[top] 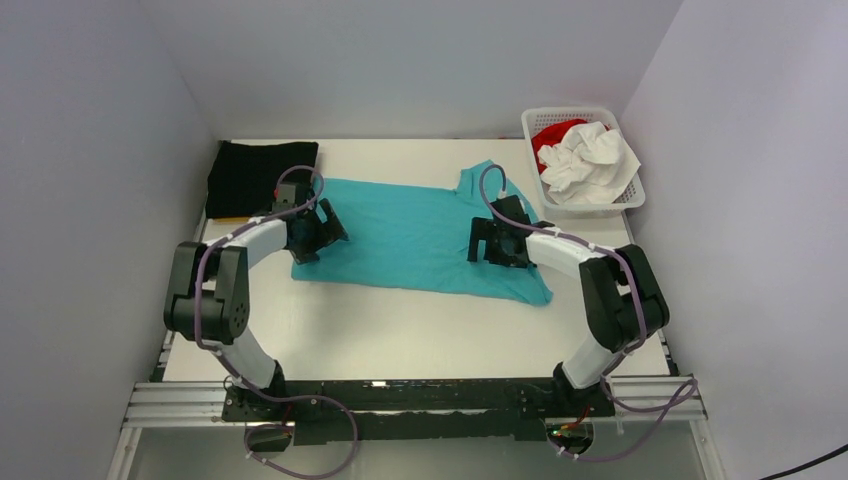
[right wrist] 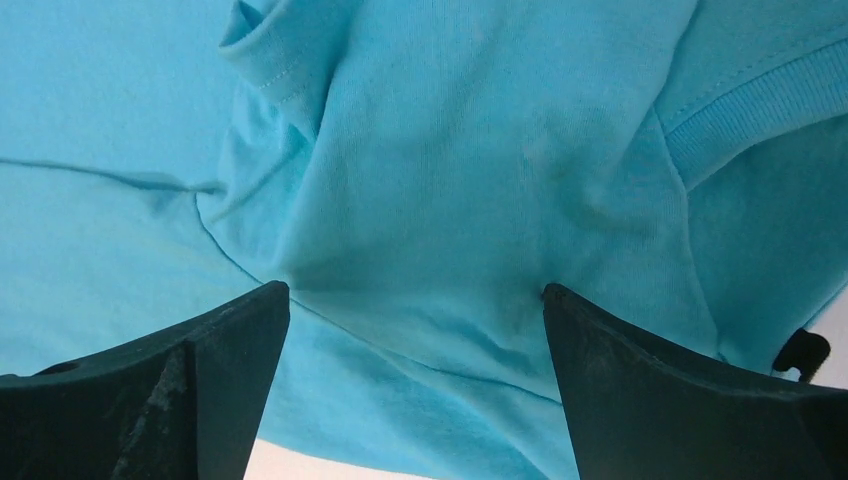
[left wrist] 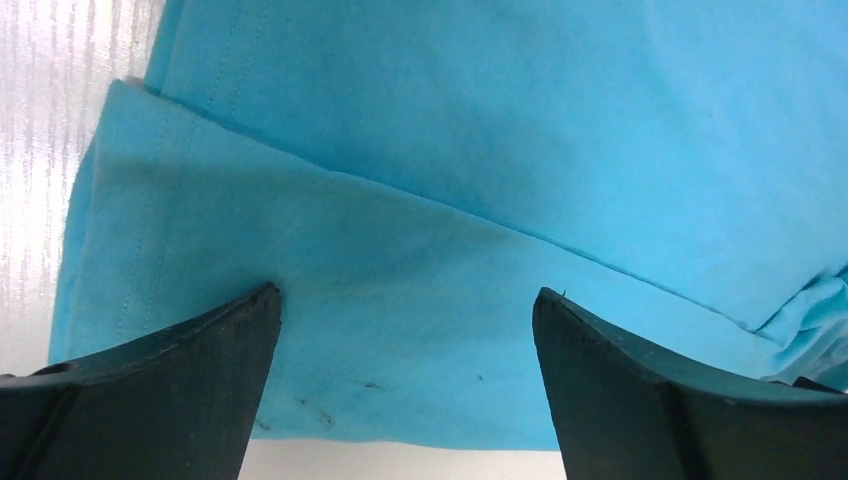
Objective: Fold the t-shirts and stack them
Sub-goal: Fold the flattened tshirt in 1/3 of the way
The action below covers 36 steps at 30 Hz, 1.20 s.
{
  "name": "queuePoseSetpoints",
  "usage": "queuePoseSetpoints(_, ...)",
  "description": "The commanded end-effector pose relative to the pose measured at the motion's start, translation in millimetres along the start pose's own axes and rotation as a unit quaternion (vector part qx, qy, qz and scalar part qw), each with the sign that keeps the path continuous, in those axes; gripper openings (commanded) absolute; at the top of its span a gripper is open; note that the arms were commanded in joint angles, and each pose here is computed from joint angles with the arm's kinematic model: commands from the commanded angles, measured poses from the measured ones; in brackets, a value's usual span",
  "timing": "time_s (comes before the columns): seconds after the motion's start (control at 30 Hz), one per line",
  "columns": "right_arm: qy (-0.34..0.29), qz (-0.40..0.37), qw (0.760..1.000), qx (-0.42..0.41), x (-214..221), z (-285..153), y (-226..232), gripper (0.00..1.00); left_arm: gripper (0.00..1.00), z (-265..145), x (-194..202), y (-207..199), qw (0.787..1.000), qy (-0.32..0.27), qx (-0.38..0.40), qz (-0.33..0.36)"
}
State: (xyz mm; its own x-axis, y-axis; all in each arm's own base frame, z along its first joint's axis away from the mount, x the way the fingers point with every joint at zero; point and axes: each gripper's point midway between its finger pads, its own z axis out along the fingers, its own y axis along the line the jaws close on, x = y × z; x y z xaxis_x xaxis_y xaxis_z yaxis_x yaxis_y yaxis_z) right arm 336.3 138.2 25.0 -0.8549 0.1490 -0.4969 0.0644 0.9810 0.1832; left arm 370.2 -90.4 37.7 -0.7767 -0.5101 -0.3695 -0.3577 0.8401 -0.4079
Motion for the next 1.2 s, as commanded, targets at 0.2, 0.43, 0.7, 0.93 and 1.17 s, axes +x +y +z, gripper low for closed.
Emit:
queuePoseSetpoints(0.2, 0.121, -0.019, 0.989, -0.084, 89.7, -30.2, 6.9, 1.00, 0.99, -28.8, 55.5, 70.8, 0.994, 0.018, -0.107, -0.002)
queuePoseSetpoints(0.43, 0.065, -0.026, 0.991, -0.118, 65.9, -55.7, 18.2, 1.00, 0.99, -52.8, 55.1, 77.0, 0.994, -0.019, -0.110, -0.005)
queuePoseSetpoints(0.7, -0.077, 0.044, 0.996, -0.021, -22.2, -85.5, -25.2, 1.00, 0.99, -60.9, 28.1, 53.8, 0.996, -0.047, -0.081, 0.010)
queuePoseSetpoints(0.93, -0.094, 0.126, 0.987, -0.035, -41.7, -71.9, -64.5, 1.00, 0.99, -58.2, 23.8, 48.3, 0.996, -0.045, -0.074, 0.014)
queuePoseSetpoints(1.17, -0.079, 0.137, 0.985, -0.076, -43.9, -47.7, -55.4, 1.00, 1.00, -55.4, 24.2, 50.2, 0.996, -0.041, -0.080, 0.015)
